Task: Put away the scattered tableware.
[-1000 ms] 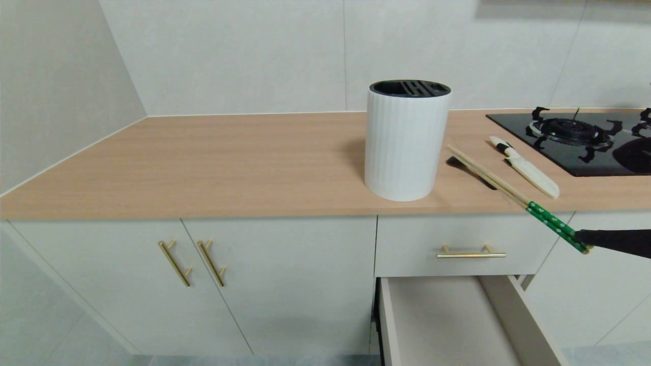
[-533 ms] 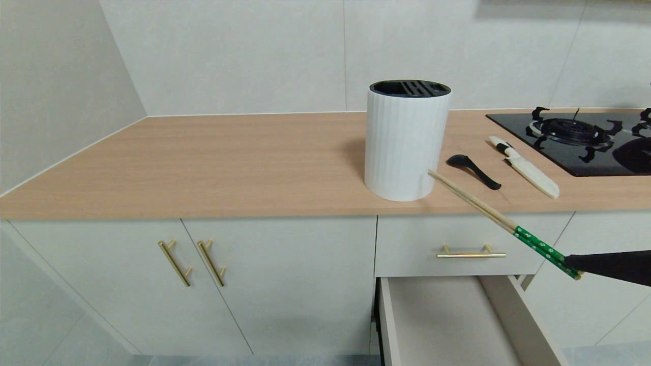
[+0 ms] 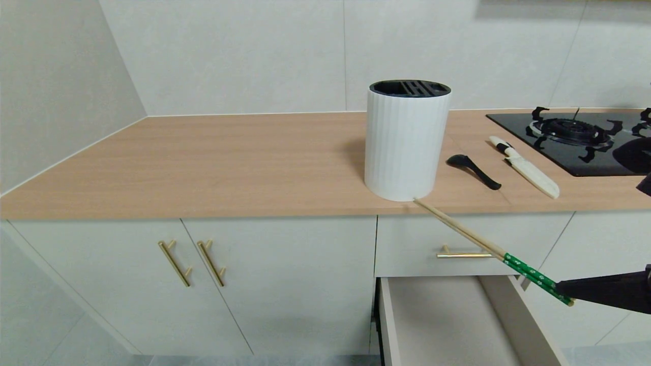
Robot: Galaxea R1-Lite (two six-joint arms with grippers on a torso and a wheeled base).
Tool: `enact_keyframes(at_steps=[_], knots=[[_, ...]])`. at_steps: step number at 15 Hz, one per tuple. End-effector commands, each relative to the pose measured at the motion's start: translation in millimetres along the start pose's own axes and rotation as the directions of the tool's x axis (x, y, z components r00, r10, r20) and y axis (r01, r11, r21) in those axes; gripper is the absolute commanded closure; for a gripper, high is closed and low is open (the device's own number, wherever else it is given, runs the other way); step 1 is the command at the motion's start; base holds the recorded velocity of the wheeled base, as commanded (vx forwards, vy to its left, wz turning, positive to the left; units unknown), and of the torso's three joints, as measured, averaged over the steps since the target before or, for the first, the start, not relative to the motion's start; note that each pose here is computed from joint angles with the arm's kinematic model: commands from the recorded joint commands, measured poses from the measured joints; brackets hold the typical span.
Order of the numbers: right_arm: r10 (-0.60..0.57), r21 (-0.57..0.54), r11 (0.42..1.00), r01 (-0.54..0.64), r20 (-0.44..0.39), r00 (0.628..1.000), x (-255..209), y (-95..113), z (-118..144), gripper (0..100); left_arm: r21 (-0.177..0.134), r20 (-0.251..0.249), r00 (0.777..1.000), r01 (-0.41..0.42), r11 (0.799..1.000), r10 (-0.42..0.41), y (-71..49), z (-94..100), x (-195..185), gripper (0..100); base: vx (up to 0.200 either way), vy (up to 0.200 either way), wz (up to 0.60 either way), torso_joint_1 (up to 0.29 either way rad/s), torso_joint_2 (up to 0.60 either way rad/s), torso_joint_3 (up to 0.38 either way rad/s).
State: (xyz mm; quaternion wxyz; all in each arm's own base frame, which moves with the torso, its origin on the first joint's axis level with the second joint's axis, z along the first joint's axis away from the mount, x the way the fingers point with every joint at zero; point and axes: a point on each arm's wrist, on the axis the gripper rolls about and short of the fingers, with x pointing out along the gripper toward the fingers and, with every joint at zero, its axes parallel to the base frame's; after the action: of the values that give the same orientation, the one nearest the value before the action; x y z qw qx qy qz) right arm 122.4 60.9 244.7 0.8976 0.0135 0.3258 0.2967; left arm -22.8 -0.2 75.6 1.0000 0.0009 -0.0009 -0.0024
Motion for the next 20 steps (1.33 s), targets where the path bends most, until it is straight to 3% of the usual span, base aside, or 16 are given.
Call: enact_keyframes(at_steps=[1, 15, 20], knots=[[0.019, -0.016, 1.000, -0.019, -0.007, 1.000, -1.3, 1.8, -1.3, 100, 0.000, 0.000, 1.000, 0.000, 1.000, 0.000, 0.0, 0.0, 0.0, 0, 0.000, 0.000, 0.00, 0.000, 0.00, 0.000], [0.016, 0.007, 1.000, -0.016, -0.107, 0.994, 23.1, -4.2, -3.2, 100, 0.000, 0.000, 1.000, 0.000, 1.000, 0.000, 0.0, 0.0, 0.0, 0, 0.000, 0.000, 0.00, -0.138, 0.40, 0.264], [0.012, 0.014, 1.000, -0.011, -0.127, 0.992, 29.4, -6.0, -3.5, 100, 0.000, 0.000, 1.000, -0.002, 1.000, 0.002, 0.0, 0.0, 0.0, 0, 0.000, 0.000, 0.00, -0.020, 0.09, 0.063]])
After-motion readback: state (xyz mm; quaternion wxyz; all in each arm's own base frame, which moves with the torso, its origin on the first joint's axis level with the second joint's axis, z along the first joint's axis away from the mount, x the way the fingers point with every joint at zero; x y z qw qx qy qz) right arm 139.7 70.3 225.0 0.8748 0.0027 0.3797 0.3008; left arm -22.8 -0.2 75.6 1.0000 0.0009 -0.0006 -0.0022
